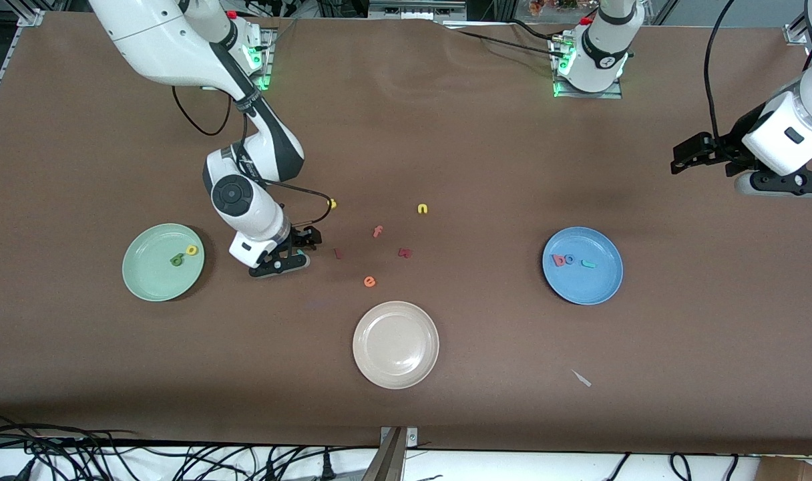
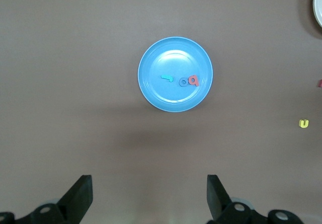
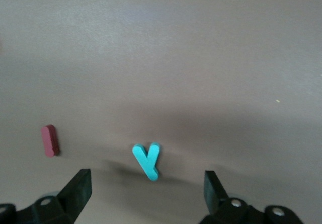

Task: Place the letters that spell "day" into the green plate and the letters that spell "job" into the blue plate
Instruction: 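Move the right gripper back over the cyan y and lower it, then close the right gripper on the cyan y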

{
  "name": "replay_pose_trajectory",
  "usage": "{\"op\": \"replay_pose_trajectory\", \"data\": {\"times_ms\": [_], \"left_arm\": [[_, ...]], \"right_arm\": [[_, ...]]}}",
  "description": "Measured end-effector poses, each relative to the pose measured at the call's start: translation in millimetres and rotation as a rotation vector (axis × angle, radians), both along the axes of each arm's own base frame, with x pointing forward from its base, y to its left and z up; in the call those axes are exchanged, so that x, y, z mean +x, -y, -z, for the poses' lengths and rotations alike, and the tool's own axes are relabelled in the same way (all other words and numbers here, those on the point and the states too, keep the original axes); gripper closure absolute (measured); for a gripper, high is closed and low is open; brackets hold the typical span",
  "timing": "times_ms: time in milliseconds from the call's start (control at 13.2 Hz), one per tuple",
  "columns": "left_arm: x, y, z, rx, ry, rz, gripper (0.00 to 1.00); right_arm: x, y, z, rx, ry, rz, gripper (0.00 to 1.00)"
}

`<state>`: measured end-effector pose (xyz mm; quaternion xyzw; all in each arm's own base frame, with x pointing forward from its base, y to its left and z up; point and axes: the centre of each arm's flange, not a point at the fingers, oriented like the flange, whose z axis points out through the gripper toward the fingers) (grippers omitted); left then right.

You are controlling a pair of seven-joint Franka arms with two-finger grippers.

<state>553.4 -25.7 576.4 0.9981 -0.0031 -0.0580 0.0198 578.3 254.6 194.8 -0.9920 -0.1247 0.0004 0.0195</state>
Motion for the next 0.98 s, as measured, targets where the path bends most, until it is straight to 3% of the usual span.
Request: {"op": "replay_pose_trajectory", "data": {"times_ms": [982], "left_arm": [[-0.3, 0.1, -2.0, 0.000, 0.000, 0.000, 0.00]], "right_arm": [[3.6, -10.9, 14.6, -0.035, 0.011, -0.073, 0.41]]}}
